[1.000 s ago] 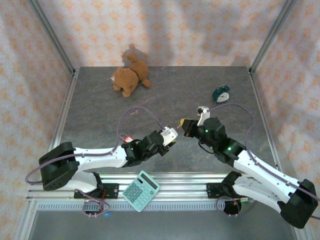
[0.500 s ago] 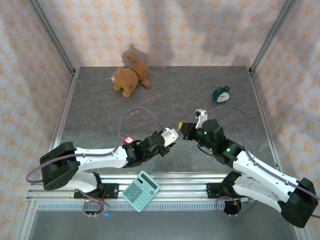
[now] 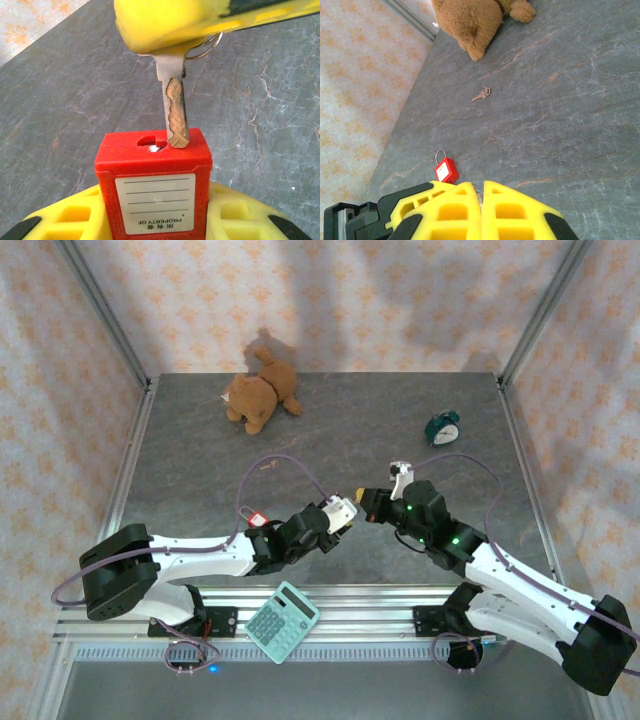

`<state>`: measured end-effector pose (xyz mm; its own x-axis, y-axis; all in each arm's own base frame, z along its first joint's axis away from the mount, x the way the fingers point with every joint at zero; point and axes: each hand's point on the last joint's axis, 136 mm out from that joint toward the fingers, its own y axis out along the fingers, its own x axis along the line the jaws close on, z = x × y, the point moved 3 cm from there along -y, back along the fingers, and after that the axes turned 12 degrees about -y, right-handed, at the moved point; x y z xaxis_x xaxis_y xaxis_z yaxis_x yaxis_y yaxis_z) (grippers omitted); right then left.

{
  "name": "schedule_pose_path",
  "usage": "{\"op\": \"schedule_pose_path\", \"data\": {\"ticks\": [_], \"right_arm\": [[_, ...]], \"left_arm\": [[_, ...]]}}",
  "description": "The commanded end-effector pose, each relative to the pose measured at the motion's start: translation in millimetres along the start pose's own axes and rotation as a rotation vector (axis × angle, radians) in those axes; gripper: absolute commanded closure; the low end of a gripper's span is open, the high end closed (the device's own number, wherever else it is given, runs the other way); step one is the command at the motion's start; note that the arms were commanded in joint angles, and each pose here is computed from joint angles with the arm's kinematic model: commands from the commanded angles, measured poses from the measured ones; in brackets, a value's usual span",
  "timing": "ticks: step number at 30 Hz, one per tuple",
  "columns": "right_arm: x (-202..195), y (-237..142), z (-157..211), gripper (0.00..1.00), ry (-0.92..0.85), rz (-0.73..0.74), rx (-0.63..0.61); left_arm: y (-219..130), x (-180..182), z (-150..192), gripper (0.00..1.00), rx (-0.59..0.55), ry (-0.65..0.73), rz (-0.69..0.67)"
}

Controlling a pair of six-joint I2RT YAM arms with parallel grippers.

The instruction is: Unlock with the key

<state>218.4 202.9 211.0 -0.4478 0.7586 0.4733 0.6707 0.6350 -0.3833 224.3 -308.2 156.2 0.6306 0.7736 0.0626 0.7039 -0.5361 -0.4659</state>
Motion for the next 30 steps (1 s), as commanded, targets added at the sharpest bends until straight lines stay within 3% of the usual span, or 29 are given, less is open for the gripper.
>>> {"op": "schedule_pose_path", "data": {"ticks": [1,13,30], "right_arm": [[1.0,1.7,3.5,0.97,-0.004,-0.01,-0.001],[-3.9,3.4,13.1,0.98,-0.029,0.002,0.025],[19.4,-0.8,27.7,0.98,-0.089,-0.173,0.069]], "left_arm": [[-10.0,-2.5,-30.3,0.71,-0.08,-0.013,-0.006],[-15.4,-5.8,-40.9,0.72,-0.113,-0.035,0.002],[-34.2,-3.1,-84.9,0.74,-0.166,-0.092,0.007]]}}
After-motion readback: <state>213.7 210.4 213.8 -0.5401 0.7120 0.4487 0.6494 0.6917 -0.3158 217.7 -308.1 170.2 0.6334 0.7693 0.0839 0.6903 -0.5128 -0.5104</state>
